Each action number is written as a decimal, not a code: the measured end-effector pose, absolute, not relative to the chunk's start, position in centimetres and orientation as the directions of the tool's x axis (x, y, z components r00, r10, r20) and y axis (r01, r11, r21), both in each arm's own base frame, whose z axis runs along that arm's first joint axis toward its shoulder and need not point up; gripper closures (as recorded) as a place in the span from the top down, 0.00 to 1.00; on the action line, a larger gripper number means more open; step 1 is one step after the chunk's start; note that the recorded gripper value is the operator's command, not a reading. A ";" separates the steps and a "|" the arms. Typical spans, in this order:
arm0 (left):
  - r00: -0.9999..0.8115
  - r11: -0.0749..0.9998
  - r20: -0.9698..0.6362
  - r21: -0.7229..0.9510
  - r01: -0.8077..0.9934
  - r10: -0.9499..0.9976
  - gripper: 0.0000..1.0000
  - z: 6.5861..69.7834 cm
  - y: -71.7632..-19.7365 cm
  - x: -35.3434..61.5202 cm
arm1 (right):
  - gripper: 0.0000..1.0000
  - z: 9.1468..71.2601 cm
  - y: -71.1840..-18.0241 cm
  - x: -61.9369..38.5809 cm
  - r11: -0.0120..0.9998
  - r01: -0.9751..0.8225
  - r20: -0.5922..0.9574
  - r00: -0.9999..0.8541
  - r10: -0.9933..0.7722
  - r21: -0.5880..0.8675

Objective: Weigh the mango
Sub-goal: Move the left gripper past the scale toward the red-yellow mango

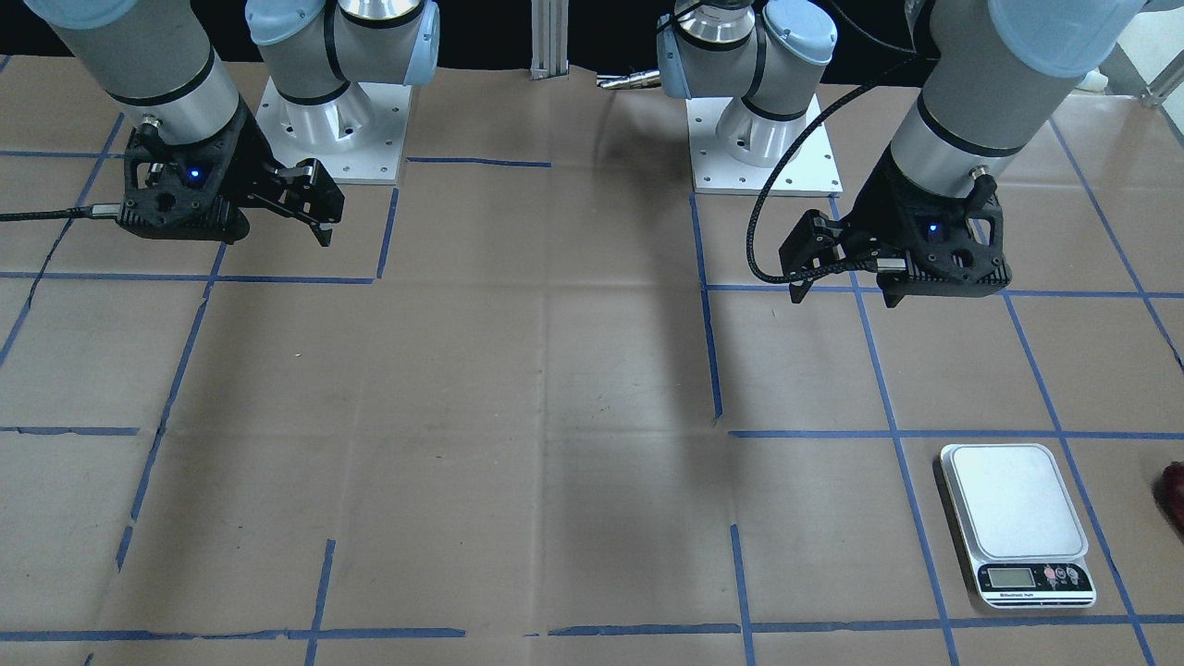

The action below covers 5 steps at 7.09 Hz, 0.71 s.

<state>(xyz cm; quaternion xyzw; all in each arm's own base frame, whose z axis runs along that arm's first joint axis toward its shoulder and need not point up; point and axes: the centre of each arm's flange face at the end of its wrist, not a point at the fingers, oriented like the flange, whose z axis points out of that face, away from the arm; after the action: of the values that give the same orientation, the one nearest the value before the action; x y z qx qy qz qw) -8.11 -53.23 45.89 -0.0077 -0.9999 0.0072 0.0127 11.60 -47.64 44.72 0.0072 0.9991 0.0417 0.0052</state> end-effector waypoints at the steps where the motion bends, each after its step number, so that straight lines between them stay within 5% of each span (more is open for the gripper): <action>1: -1.000 1.000 0.026 0.002 0.005 0.005 1.00 45.0 -53.4 -5.9 | 1.00 44.7 -47.6 11.6 0.996 0.014 -0.010 -1.000 0.015 0.083; 5: -0.994 0.990 -0.013 0.090 -0.106 -0.105 1.00 39.1 -55.2 17.3 | 1.00 44.7 -47.6 11.6 0.996 0.014 -0.010 -1.000 0.015 0.084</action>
<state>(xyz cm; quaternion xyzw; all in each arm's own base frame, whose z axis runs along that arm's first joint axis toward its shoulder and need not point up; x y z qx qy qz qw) 17.26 -55.16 39.10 0.0528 -0.9976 -0.0455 -0.0040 11.60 -47.64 44.71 0.0073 0.9991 0.0418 0.0052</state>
